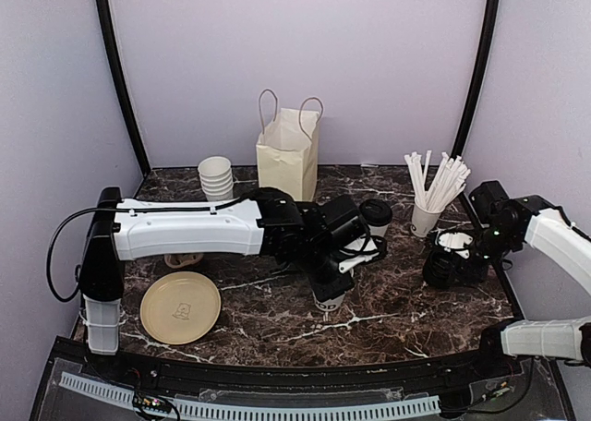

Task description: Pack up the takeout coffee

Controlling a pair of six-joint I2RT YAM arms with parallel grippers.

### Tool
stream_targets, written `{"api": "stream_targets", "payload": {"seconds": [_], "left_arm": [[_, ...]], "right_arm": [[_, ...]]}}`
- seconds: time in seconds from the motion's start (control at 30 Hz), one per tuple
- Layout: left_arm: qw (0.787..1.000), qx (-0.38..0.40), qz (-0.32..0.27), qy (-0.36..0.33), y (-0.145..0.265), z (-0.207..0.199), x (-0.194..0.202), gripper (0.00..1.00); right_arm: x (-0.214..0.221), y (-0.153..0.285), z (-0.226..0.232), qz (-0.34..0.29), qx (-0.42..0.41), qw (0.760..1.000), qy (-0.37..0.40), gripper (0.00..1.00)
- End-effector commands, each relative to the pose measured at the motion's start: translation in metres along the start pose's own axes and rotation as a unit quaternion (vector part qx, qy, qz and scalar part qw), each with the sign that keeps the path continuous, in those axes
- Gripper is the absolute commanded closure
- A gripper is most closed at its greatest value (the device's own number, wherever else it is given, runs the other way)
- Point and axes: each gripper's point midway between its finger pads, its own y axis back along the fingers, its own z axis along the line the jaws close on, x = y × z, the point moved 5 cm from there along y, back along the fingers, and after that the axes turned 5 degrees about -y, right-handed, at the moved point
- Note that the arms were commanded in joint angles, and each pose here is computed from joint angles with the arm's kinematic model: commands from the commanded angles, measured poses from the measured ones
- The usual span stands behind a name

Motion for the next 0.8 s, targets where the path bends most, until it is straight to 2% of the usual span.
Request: {"api": "stream_targets", "payload": {"seconds": [0.0, 0.13, 0.33, 0.47, 0.77], "left_arm": [[1.0, -0.007, -0.003, -0.008, 0.0, 0.001, 0.0, 0.89], [1.0, -0.003, 0.006, -0.008, -0.003, 0.0, 0.003, 0.73], [1.0, 0.0, -0.002, -0.005, 0.01, 0.0, -0.002, 0.61], [1.0, -0.004, -0.026, -0.005, 0.027, 0.002, -0.008, 0.6], [0.997, -0.028, -0.07, 0.004, 0.059, 0.009, -0.014, 0.58]], "right_arm": [[0.002, -0.009, -0.003, 0.008, 0.007, 1.0, 0.027, 0.36], [0.001, -0.015, -0.005, 0.01, 0.011, 0.999, 0.029, 0.37], [-0.003, -0.017, -0.007, 0.006, 0.012, 0.999, 0.032, 0.43], [-0.004, -0.021, -0.007, 0.007, 0.007, 0.999, 0.036, 0.48], [-0.008, -0.027, -0.006, 0.011, -0.009, 0.999, 0.039, 0.7]]}}
